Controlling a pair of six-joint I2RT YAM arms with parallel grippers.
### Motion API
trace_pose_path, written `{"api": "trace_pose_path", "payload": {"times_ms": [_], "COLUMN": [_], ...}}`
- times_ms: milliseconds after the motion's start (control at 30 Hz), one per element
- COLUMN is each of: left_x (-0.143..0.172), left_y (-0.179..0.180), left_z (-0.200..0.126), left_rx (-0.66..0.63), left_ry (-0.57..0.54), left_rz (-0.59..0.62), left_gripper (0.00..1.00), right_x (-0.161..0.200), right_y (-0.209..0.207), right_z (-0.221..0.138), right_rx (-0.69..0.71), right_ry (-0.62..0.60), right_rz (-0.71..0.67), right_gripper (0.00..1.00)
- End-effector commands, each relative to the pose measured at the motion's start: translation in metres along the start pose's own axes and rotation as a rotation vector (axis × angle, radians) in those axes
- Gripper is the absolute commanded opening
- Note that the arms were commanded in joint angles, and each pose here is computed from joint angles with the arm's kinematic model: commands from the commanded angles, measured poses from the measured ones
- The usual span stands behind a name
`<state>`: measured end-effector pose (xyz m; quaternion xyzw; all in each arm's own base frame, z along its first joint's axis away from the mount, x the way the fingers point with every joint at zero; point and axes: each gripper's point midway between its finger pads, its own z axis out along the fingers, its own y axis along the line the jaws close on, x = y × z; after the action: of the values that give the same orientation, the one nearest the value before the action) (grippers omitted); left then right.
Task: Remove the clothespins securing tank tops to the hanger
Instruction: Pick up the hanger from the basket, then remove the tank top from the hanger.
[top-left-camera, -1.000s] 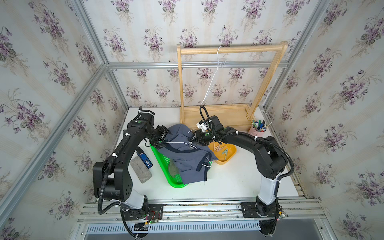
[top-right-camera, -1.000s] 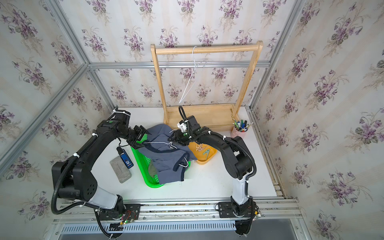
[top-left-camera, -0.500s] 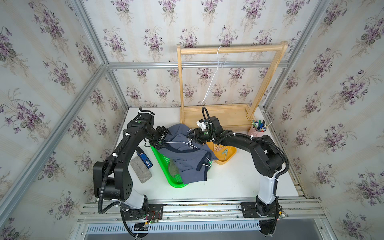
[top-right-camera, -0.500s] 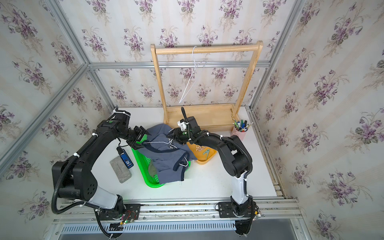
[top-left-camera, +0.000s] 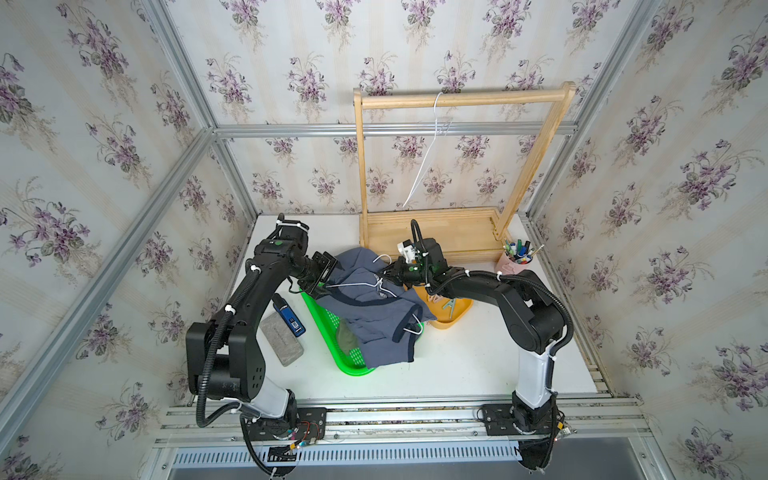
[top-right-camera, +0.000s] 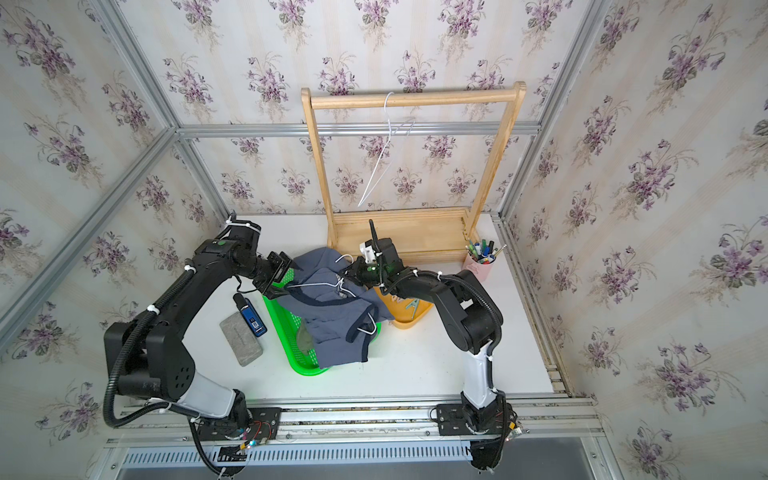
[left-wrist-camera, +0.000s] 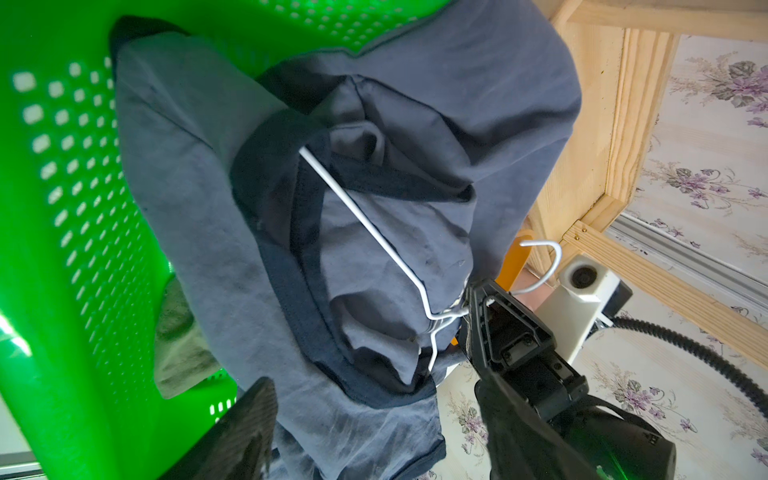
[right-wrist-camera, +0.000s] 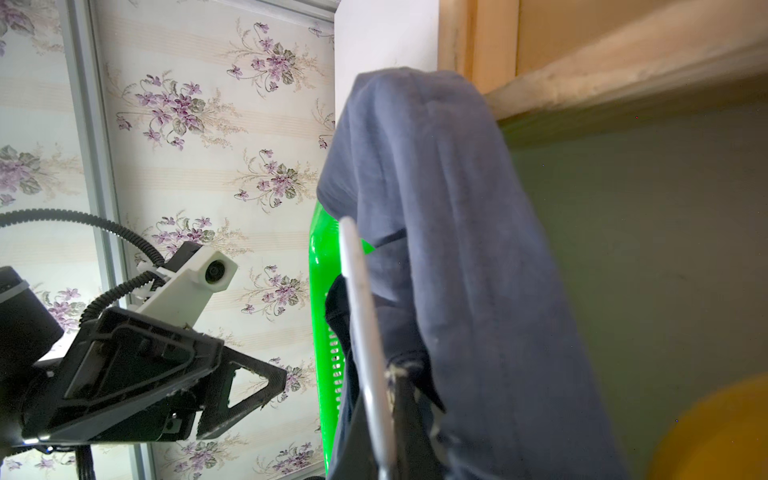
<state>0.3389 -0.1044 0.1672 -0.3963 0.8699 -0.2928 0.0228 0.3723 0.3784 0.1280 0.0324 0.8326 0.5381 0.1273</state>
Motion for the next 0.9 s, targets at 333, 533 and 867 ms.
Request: {"api": "trace_pose_path", "payload": {"times_ms": [333, 533, 867], "left_x": [0.0, -0.001, -0.002], "left_y": [0.006, 0.011, -0.019], "left_z": [0.003, 0.01, -0.017], "left_rx": [-0.021, -0.043, 0.052], "left_ry": [0.002, 0.013, -0.043], "left_rz": [-0.024, -0.038, 0.007], "left_gripper": [0.78, 0.79, 0.78], "right_x": [0.001, 0.001, -0.005], "right_y": [0.058, 0.084, 0.126], "right_z": [-0.064, -0.094, -0.118], "right_rx": [0.072, 0.085, -0.086], "right_ry": [-0.074, -0.134, -0.275], "right_rz": [-0.292, -0.393, -0.446], "right_gripper": [0.0, 0.0, 0.0]}}
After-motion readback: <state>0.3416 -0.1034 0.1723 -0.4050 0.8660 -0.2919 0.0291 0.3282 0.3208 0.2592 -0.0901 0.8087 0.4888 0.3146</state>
